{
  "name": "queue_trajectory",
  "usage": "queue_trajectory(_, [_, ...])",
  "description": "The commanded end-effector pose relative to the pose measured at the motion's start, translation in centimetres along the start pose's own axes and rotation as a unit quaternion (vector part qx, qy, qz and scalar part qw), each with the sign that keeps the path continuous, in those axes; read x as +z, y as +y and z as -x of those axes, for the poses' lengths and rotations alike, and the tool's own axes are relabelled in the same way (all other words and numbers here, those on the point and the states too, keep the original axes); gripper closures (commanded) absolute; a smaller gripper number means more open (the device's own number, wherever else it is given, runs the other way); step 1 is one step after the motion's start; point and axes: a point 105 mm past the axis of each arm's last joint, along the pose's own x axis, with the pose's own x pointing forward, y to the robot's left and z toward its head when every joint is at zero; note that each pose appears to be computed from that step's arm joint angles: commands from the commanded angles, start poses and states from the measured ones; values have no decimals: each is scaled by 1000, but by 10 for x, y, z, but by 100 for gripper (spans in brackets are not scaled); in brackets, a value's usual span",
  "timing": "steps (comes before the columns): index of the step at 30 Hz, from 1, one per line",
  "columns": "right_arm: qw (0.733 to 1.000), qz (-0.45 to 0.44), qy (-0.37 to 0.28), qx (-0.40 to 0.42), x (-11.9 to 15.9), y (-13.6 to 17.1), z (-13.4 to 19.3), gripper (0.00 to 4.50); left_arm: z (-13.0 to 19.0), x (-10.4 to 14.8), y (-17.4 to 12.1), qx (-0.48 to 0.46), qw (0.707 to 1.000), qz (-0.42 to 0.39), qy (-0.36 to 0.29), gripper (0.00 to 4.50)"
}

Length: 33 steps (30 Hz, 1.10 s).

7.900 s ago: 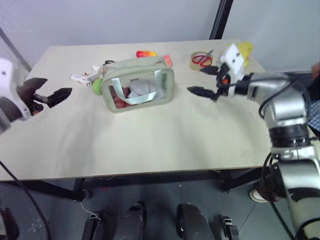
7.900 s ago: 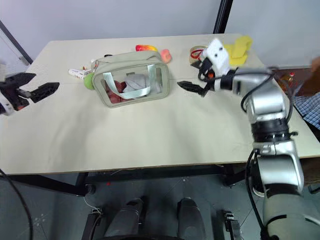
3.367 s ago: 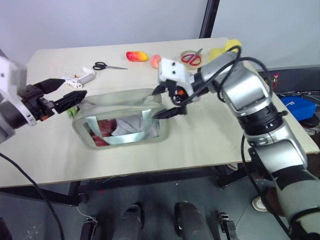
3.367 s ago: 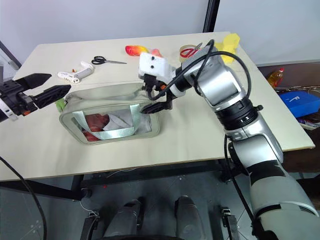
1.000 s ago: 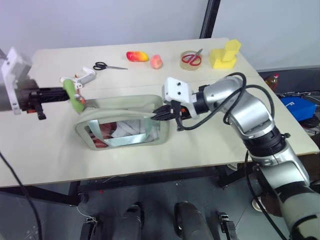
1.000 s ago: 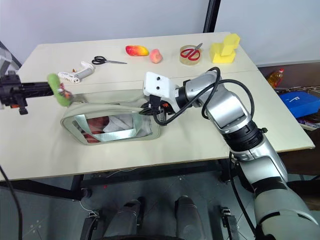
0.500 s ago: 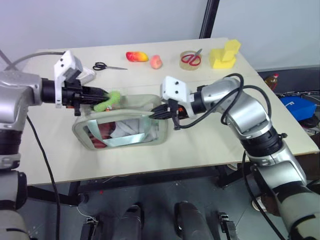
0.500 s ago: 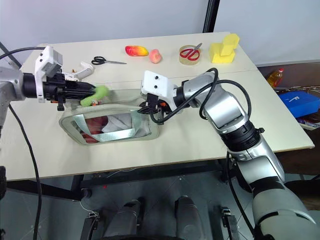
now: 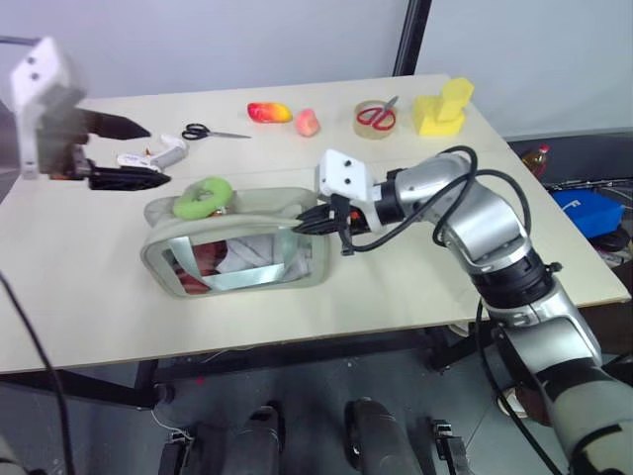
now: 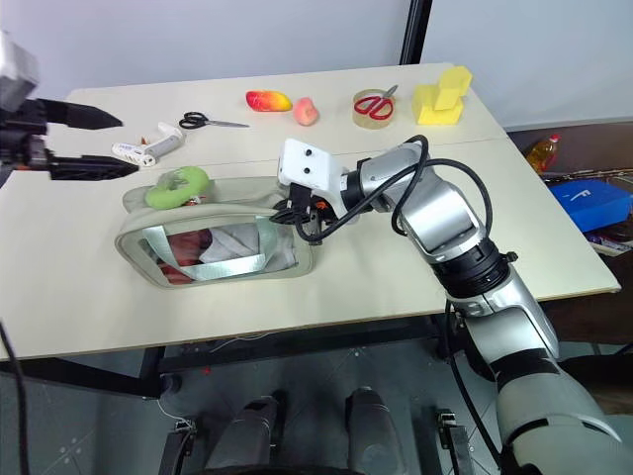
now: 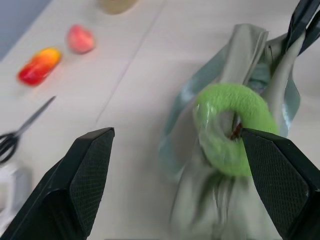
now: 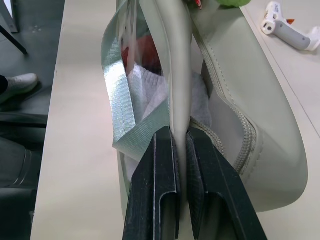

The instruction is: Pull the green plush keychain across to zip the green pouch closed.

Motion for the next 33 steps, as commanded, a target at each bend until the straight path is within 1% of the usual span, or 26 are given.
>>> queue_trajectory(1, [1000,17,-7,14,8,4,-6,450,2,5,-21,8,1000,7,-19,23])
queue_trajectory(3, [1000,17,-8,16,8,5,-7,450,1,1,-31,7,999,29,-25,23])
queue_trajectory(6, [1000,17,-7,20,8,5,-7,450,-7,-20,-45,10,999,39,0,23])
queue_trajectory(10, [1000,17,-6,24,8,6,-8,450,-18,-50,-42,44,998,19,39,23])
queue_trajectory(12, [1000,18,-4,24,7,6,-8,450,-16,-56,-37,57,997,5,52,23])
queue_trajectory(16, [1000,17,-2,24,7,6,-7,450,-4,-65,-29,71,995,4,71,23])
queue_trajectory(21, [1000,14,-1,23,6,7,-6,450,-6,-74,-36,53,996,16,73,23])
queue_trajectory(24, [1000,13,-1,23,6,7,-6,450,-10,-80,-37,49,996,18,72,108])
queue_trajectory(27, [1000,12,0,22,6,6,-6,450,-10,-76,-33,58,996,16,61,254])
queue_trajectory(30, [1000,9,0,20,5,5,-5,450,-11,-71,-29,66,996,7,52,416])
queue_trajectory(31, [1000,8,1,19,5,5,-5,450,-12,-70,-29,66,997,5,50,447])
queue_trajectory(33, [1000,6,0,18,5,4,-5,450,-16,-69,-29,65,997,1,50,447])
